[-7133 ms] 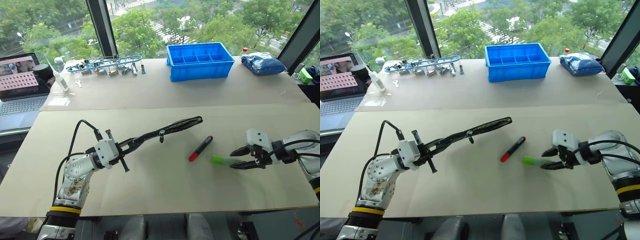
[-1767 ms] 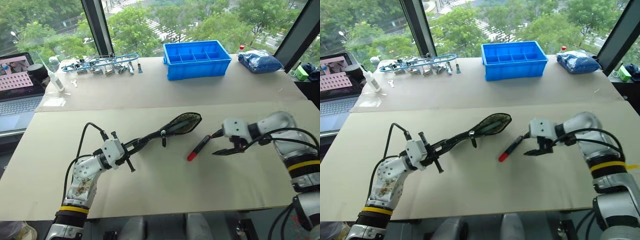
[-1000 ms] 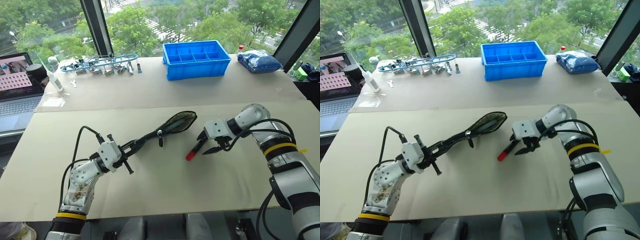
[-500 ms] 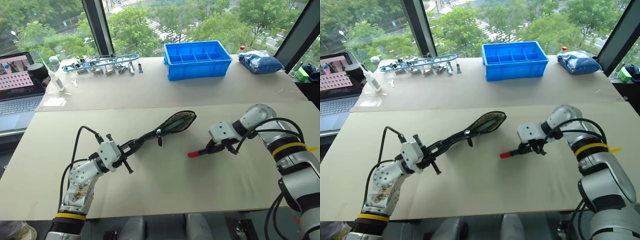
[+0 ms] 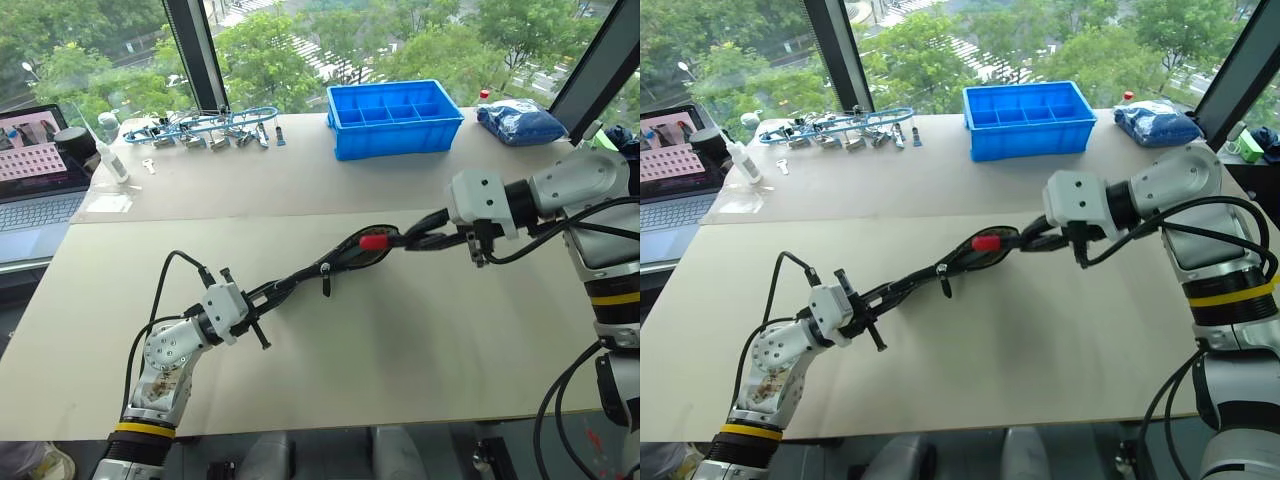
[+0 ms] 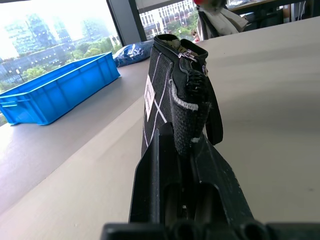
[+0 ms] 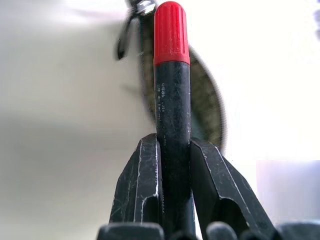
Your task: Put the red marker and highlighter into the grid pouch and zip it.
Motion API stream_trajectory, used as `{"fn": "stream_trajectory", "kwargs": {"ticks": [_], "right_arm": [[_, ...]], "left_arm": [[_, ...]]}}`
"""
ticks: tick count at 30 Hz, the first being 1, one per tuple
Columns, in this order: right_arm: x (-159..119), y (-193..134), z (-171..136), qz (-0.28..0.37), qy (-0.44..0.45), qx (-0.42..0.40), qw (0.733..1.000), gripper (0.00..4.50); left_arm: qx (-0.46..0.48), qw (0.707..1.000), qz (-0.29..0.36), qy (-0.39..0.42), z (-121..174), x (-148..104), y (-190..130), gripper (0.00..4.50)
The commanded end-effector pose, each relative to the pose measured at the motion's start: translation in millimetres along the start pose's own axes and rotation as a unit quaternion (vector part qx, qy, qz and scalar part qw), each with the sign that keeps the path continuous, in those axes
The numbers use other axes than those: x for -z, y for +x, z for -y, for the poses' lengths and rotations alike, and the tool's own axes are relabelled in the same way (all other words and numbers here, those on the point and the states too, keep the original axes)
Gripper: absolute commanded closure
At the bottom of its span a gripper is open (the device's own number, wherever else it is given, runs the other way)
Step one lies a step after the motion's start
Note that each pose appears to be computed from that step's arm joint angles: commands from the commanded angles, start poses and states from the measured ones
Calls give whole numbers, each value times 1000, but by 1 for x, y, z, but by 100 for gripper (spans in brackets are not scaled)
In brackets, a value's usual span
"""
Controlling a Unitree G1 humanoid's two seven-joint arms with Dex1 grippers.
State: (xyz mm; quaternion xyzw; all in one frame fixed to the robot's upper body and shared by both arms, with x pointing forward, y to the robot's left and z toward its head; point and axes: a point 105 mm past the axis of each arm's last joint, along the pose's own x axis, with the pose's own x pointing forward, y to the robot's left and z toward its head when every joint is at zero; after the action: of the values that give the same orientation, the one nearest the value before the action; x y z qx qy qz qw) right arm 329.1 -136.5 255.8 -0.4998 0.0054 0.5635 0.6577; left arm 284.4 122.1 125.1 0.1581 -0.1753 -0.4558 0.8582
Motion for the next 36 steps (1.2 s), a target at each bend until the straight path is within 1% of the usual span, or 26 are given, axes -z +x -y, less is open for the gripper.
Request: {"fn": "stream_trajectory", "kwargs": {"ticks": [1,4,10,14,21,26,32,34,36], "right_arm": [[-6,-6,13,-56,-65,40,995,406],[10,3,8,-115,-105,30,987,406],[15,10,1,-150,-161,16,975,406],[14,14,0,-158,-187,11,970,406],[2,48,-20,-130,-226,-21,965,406],[-8,69,-27,-108,-234,-29,966,406],[-29,91,-21,-58,-219,-3,974,406],[-40,96,-26,-19,-203,-10,979,406],[-44,98,-32,2,-196,-20,980,406]], "left_arm": [[1,1000,16,13,-1,-7,3,450],[2,1000,17,12,0,-7,5,450],[4,1000,19,11,0,-8,6,450],[4,1000,18,13,-2,-8,6,450],[9,1000,21,15,-2,-9,8,450],[9,1000,22,16,-3,-9,9,450],[11,1000,23,16,-2,-10,9,450],[12,1000,23,16,-2,-10,9,450],[12,1000,23,18,-3,-11,9,450]]}}
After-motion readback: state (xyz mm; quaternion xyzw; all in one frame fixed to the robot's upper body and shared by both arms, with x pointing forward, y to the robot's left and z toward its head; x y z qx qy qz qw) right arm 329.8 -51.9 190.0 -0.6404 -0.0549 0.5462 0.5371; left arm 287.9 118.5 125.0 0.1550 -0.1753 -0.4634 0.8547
